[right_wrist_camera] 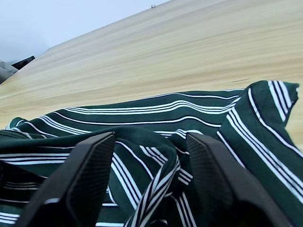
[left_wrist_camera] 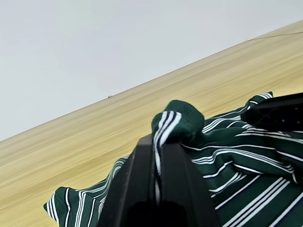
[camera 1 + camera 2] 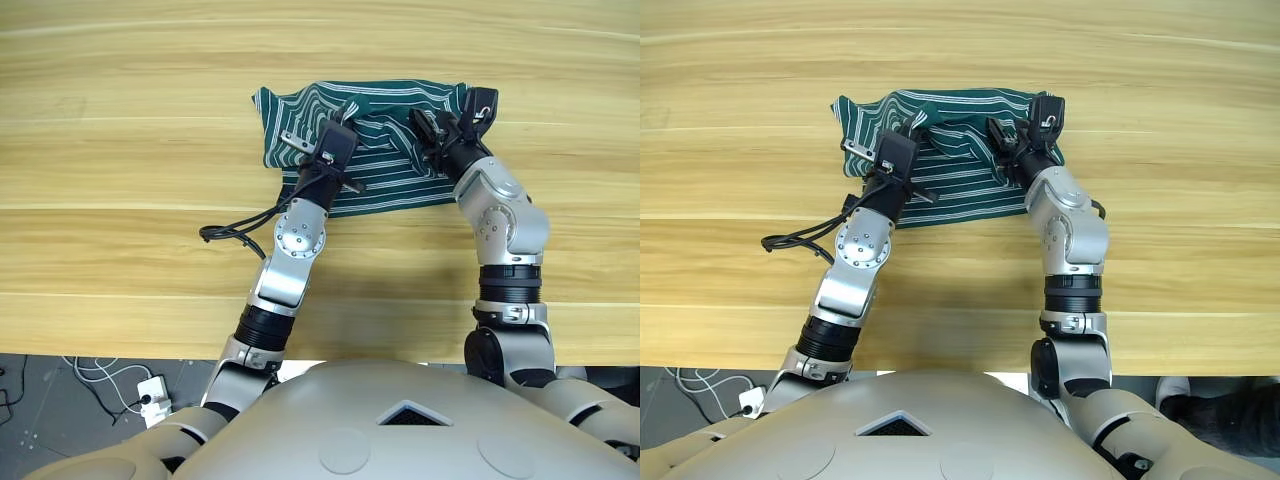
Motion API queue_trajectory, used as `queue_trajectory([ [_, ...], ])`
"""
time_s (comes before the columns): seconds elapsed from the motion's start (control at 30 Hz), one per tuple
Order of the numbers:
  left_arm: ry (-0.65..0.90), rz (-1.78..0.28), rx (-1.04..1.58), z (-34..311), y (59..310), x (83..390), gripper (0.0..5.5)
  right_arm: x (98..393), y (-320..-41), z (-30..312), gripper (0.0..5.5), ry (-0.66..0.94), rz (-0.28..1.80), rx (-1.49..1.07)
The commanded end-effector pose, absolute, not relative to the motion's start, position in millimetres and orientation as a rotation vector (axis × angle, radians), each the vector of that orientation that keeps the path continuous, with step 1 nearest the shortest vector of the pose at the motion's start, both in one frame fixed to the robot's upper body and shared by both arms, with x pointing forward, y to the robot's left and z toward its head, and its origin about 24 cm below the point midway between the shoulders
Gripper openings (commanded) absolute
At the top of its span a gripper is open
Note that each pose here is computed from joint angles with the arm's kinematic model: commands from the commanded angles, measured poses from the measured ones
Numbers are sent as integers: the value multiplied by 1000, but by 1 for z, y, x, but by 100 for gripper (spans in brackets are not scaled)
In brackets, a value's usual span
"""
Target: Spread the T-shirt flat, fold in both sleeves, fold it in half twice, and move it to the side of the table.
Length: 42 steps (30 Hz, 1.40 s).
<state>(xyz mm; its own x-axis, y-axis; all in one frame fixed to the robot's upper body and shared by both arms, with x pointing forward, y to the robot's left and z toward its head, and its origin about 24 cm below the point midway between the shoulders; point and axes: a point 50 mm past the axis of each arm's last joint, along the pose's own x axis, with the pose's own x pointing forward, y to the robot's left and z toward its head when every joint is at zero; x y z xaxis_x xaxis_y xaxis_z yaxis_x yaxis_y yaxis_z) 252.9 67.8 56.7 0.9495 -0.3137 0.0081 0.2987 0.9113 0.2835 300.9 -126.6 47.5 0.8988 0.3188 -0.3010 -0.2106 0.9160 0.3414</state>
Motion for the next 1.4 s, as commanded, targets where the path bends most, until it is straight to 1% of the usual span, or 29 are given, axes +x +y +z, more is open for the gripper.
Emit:
queue_trajectory([
  [0.03, -51, -313, 286, 57, 66, 254, 3, 303, -124, 38, 278, 423, 279, 316],
  [0.13, -52, -317, 286, 58, 65, 254, 3, 305, -125, 35, 278, 430, 272, 306],
  [0.27, -48, -319, 286, 57, 64, 254, 0, 307, -126, 37, 214, 420, 272, 298],
  [0.43, -46, -320, 285, 56, 64, 254, 0, 309, -128, 40, 112, 396, 267, 287],
  [0.63, -43, -315, 282, 56, 65, 255, 0, 309, -129, 39, 10, 387, 260, 282],
  [0.67, -43, -314, 283, 55, 65, 255, 0, 309, -130, 39, 2, 385, 258, 281],
  [0.8, -43, -305, 285, 55, 67, 256, 0, 309, -132, 40, 2, 374, 251, 267],
  [0.87, -48, -295, 287, 57, 70, 258, 0, 311, -134, 44, 2, 334, 260, 228],
  [0.97, -103, -236, 289, 77, 91, 271, 0, 319, -143, 73, 2, 151, 280, 137],
  [1.03, -158, -191, 302, 100, 114, 285, 0, 326, -154, 97, 2, 32, 271, 101],
  [1.1, -189, -170, 303, 119, 133, 294, 0, 330, -163, 114, 2, -48, 265, 67],
  [1.17, -205, -182, 282, 139, 149, 304, 0, 331, -170, 134, 2, -149, 288, -7],
  [1.27, -226, -255, 275, 175, 165, 319, 0, 333, -183, 166, 2, -259, 327, -94],
  [1.33, -246, -291, 305, 202, 173, 330, 0, 339, -190, 195, 2, -338, 339, -154],
  [1.4, -254, -315, 335, 223, 179, 341, 0, 345, -194, 222, 2, -408, 344, -206],
])
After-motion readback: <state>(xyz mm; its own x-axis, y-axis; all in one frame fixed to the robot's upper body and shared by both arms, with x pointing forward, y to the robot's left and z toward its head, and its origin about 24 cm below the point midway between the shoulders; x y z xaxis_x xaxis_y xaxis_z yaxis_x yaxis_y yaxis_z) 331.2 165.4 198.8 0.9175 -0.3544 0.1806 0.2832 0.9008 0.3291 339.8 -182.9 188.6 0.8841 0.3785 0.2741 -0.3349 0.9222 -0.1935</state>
